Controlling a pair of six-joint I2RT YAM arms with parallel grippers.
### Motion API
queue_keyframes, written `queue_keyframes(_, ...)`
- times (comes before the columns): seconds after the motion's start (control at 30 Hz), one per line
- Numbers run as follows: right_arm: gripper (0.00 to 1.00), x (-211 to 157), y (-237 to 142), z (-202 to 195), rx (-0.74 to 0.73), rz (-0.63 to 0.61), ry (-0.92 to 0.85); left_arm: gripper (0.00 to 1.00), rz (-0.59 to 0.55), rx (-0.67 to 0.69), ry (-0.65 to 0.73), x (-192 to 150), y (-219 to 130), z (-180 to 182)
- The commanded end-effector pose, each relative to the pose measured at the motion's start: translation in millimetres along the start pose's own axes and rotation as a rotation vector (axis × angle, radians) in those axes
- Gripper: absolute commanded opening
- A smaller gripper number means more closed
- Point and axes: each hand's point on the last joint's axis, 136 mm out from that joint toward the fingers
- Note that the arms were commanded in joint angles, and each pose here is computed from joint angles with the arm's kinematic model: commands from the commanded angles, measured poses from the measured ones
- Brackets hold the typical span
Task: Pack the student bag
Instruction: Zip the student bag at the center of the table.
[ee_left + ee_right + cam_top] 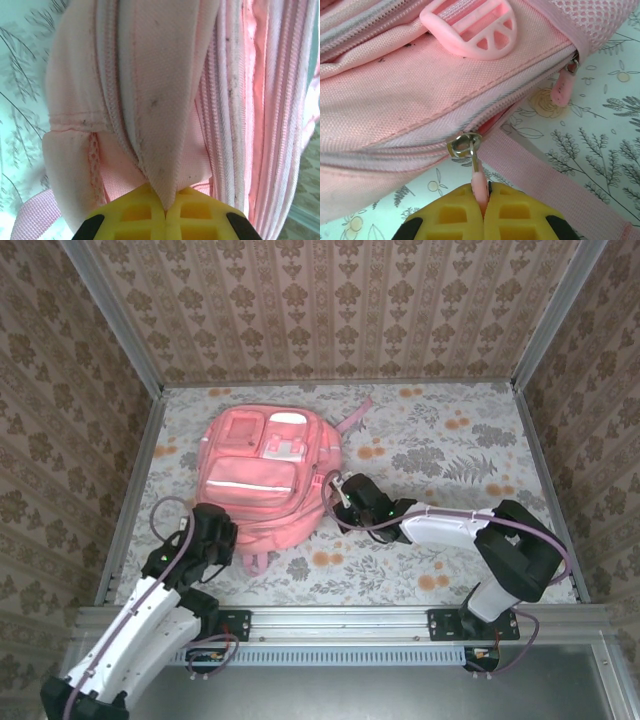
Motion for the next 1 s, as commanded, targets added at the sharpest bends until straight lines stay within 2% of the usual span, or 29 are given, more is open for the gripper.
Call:
queue_keyframes(0.0, 0.0, 10.5, -3.3, -25.0, -0.12, -0.009, 0.027, 0.0, -0.054, 0.117, 0.137, 23.8, 8.3, 16.0)
queue_keyframes(0.1, 0.0, 9.2, -0.5, -23.7, -0.136, 0.002, 0.022, 0.0, -0.061, 0.158, 0.19, 29.6, 8.4, 8.7)
queue_keyframes(0.27, 0.0, 3.2, 5.2, -46.6, -0.195, 0.013, 0.045, 0.0, -0.093, 0.169, 0.227, 42.2, -4.1, 1.7)
queue_keyframes(0.67, 0.0, 29.1, 45.5, -125.1, -0.311, 0.037, 0.192, 0.0, -0.072, 0.176, 0.237, 39.9, -13.0, 9.9)
queue_keyframes(0.87, 0.0, 40.2, 51.6, -139.9, -0.306, 0.035, 0.227, 0.0, 0.021, 0.123, 0.219, 21.2, -1.4, 0.3)
queue_keyframes(0.97, 0.02, 47.5, 47.6, -151.7, -0.315, 0.03, 0.257, 0.0, 0.099, 0.029, 0.203, -2.6, 10.6, -16.4)
Point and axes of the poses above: each hand's point on the last joint's axis, 136 mm out from that joint toward the fingers, its own y axis out along the fingers, its own z axis along the line the jaws close on, x = y × z, and after that the axes turned 4 degrees about -y, right-handed
